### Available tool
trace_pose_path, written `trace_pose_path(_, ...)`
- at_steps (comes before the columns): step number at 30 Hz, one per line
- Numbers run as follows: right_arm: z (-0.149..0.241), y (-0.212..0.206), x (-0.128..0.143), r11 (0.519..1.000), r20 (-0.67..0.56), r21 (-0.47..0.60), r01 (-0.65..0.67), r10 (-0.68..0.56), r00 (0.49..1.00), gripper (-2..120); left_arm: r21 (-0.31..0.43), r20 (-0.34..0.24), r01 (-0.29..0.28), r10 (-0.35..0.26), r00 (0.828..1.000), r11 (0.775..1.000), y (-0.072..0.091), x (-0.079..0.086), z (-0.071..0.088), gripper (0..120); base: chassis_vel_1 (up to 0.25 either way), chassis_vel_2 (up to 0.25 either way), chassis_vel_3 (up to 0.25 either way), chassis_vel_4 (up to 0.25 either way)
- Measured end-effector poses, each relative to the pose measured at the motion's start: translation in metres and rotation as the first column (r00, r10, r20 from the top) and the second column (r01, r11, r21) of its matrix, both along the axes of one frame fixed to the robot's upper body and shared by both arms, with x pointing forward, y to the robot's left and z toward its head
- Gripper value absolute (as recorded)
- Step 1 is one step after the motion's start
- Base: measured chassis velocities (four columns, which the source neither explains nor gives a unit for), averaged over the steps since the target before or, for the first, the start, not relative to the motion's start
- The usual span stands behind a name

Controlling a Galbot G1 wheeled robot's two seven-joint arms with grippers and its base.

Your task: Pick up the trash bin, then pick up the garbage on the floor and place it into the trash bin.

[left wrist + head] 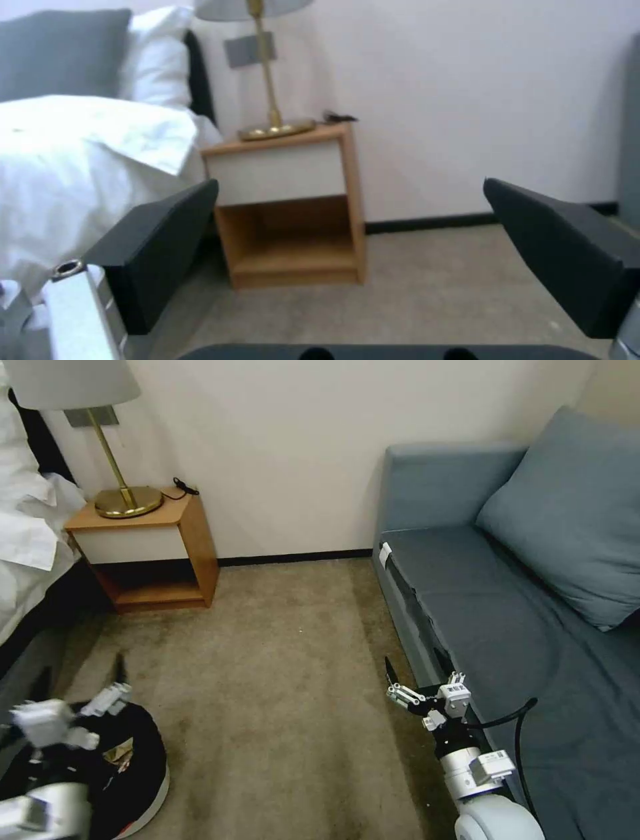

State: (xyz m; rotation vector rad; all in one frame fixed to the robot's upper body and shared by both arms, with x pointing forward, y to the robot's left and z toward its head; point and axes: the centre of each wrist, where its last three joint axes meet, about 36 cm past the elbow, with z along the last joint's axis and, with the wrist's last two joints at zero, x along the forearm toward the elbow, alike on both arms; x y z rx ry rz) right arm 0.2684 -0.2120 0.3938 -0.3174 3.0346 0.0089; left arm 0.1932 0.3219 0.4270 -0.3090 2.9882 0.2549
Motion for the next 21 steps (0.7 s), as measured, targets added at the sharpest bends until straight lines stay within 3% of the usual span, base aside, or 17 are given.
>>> trace_pose_path(5, 0.000, 0.000, 0.000, 1.000, 0.000, 0.000, 0.000, 0.000, 1.000, 100, -0.022, 0.007, 0.014, -0.014, 1.000, 1.000, -0.012, 0.003, -0.006, 100, 0.000, 0.000, 0.000, 0.000)
trace_pose_path(21, 0.000, 0.000, 0.000, 1.000, 0.000, 0.000, 0.000, 0.000, 1.000, 100, -0.029, 0.003, 0.007, -0.006, 1.000, 1.000, -0.012, 0.005, -0.005, 100, 0.000, 0.000, 0.000, 0.000)
